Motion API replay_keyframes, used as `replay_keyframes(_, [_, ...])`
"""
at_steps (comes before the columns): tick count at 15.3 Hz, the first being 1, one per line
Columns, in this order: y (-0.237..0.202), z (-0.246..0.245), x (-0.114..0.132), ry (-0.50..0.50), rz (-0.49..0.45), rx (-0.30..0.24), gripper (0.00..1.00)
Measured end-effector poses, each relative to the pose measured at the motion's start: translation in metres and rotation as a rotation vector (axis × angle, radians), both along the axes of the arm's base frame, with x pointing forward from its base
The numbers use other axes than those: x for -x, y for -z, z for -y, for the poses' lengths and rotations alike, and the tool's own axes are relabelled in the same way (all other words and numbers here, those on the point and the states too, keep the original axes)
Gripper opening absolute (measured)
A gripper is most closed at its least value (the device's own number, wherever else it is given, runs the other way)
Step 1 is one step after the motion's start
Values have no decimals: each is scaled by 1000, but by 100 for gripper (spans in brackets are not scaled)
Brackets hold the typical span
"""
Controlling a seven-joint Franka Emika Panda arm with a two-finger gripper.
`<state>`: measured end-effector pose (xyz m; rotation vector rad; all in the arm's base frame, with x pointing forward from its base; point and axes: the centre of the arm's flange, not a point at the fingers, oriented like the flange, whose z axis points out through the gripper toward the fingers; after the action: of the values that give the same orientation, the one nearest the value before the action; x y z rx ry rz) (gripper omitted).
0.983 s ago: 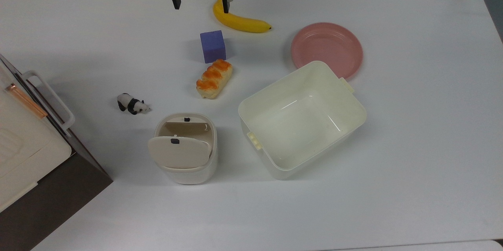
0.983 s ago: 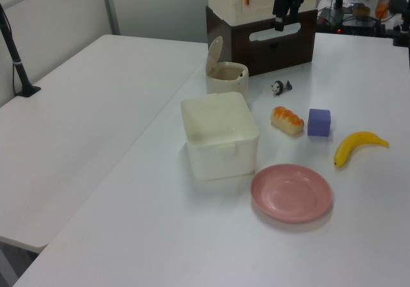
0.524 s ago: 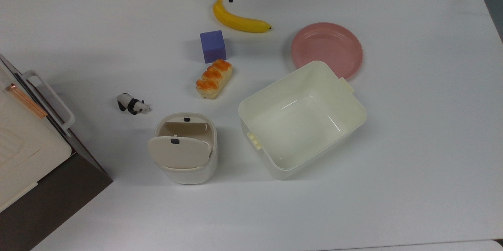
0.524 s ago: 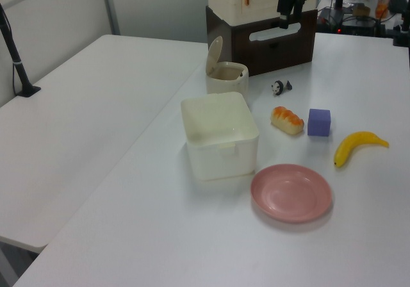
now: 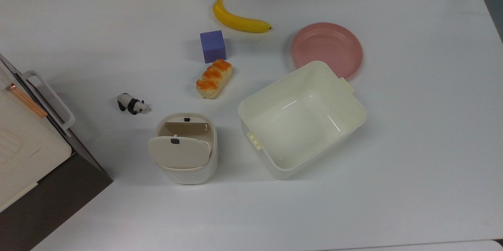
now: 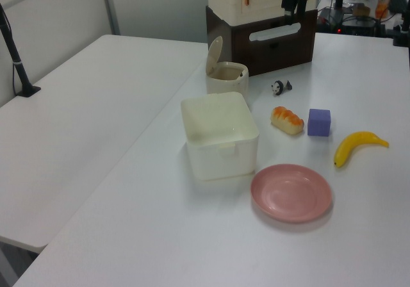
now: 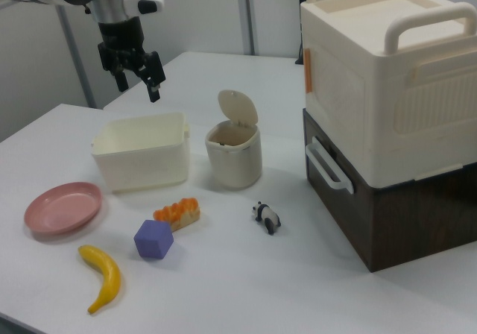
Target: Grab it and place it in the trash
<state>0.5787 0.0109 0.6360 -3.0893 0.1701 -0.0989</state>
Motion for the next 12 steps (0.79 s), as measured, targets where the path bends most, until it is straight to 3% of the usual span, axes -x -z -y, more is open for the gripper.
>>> replay_keyframes(12, [-3, -6, 3, -10, -2, 1, 100])
